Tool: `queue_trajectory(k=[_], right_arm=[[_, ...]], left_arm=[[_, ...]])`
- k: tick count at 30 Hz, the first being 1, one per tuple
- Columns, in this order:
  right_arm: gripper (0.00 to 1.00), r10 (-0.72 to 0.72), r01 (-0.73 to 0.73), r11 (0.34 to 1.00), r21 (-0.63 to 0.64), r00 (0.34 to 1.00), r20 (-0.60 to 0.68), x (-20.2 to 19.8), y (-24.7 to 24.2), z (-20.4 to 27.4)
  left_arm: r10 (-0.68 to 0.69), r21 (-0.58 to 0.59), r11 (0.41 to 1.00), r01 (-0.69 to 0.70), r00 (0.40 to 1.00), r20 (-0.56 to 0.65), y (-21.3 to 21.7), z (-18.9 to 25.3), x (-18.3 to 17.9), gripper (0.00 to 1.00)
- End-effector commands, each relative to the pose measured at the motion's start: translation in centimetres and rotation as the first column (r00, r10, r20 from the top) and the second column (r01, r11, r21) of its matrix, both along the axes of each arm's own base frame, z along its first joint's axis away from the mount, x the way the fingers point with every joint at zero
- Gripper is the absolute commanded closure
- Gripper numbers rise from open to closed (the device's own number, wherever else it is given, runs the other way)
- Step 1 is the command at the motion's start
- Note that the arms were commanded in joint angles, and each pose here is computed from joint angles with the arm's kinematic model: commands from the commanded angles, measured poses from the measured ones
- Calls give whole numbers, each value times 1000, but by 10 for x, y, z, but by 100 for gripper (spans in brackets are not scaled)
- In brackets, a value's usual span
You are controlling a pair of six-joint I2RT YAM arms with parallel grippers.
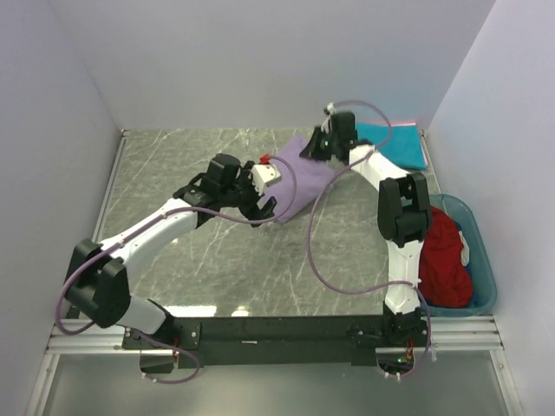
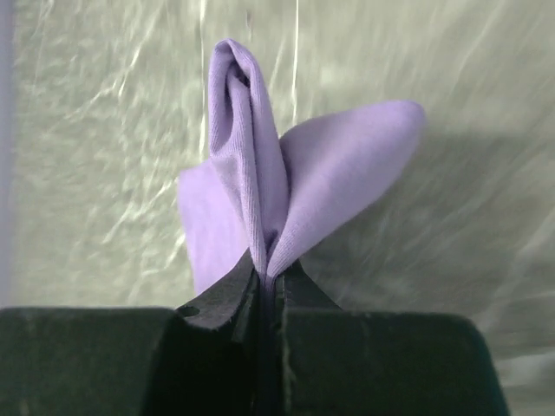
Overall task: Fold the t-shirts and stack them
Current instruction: Neatly place the folded tshirt to the corner
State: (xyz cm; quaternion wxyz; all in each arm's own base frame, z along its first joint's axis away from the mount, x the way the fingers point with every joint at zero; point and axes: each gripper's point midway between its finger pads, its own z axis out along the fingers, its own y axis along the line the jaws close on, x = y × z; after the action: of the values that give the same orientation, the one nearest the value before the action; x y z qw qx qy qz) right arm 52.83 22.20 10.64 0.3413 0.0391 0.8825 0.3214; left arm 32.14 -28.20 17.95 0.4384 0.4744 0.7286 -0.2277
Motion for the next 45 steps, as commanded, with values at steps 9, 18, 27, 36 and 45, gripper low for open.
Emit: queue_trajectory(k=[9,18,27,36,45], right_arm=[[100,185,-51,890,-454,949,255,60,-82,62],[100,209,16,844,-536,911,356,73,-112,107],[100,216,81,824,-561,870,442,81,-127,156],[100,190,142,825,-547,842,505,88,-139,188],[100,175,175,829,-531,821,544,90,-152,209]], left_arm=[[261,102,963,-250,958,-117,70,-14,-42,1],[300,107,951,-289,947,-112,86,-16,-56,1],[329,112,942,-316,936,-125,89,-20,-57,1],[336,122,939,-322,935,-117,91,-20,-54,1],[333,132,939,-317,935,-119,91,-23,-55,1]])
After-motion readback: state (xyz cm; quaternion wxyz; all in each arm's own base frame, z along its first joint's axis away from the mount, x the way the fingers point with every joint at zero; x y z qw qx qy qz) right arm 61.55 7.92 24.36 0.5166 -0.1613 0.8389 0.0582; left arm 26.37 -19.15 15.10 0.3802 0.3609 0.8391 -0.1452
